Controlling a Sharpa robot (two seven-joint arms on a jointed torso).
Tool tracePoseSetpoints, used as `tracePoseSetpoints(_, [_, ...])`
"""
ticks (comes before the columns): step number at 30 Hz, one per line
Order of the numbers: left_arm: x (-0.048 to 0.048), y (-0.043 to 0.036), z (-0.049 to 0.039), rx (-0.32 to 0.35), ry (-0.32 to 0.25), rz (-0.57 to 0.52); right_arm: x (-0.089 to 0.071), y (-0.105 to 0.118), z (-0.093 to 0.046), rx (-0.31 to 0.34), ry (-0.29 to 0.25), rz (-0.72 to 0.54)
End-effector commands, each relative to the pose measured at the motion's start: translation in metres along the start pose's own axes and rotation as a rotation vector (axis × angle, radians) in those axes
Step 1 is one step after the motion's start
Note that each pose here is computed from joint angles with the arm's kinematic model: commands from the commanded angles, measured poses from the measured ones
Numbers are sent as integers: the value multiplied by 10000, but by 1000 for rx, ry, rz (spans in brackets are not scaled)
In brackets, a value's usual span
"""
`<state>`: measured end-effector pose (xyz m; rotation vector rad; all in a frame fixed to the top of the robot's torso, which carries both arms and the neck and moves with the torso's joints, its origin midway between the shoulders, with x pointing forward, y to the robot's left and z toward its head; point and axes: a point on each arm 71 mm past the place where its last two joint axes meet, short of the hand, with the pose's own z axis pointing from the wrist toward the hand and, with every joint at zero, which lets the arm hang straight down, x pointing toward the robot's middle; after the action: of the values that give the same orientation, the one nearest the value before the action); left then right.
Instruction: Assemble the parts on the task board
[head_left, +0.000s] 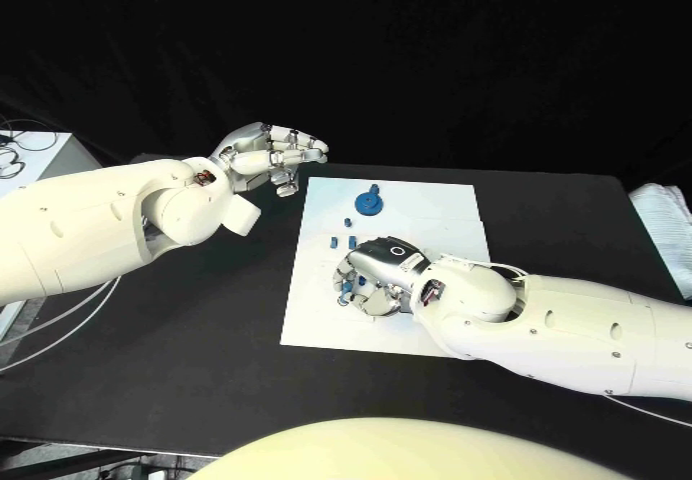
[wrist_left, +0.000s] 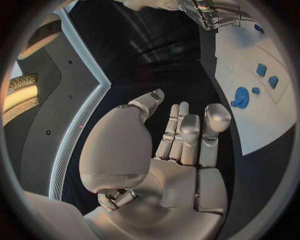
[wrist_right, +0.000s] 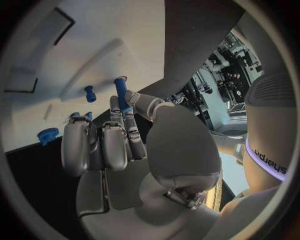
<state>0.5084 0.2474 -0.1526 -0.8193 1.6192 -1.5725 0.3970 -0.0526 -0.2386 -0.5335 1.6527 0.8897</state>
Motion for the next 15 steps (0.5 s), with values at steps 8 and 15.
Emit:
tracePoseSetpoints(8, [22, -10, 1, 5, 18, -12, 102, 23, -1, -8, 30, -26])
tracePoseSetpoints(15, [20, -9, 0, 4, 18, -12, 98, 54, -6, -18, 15, -24])
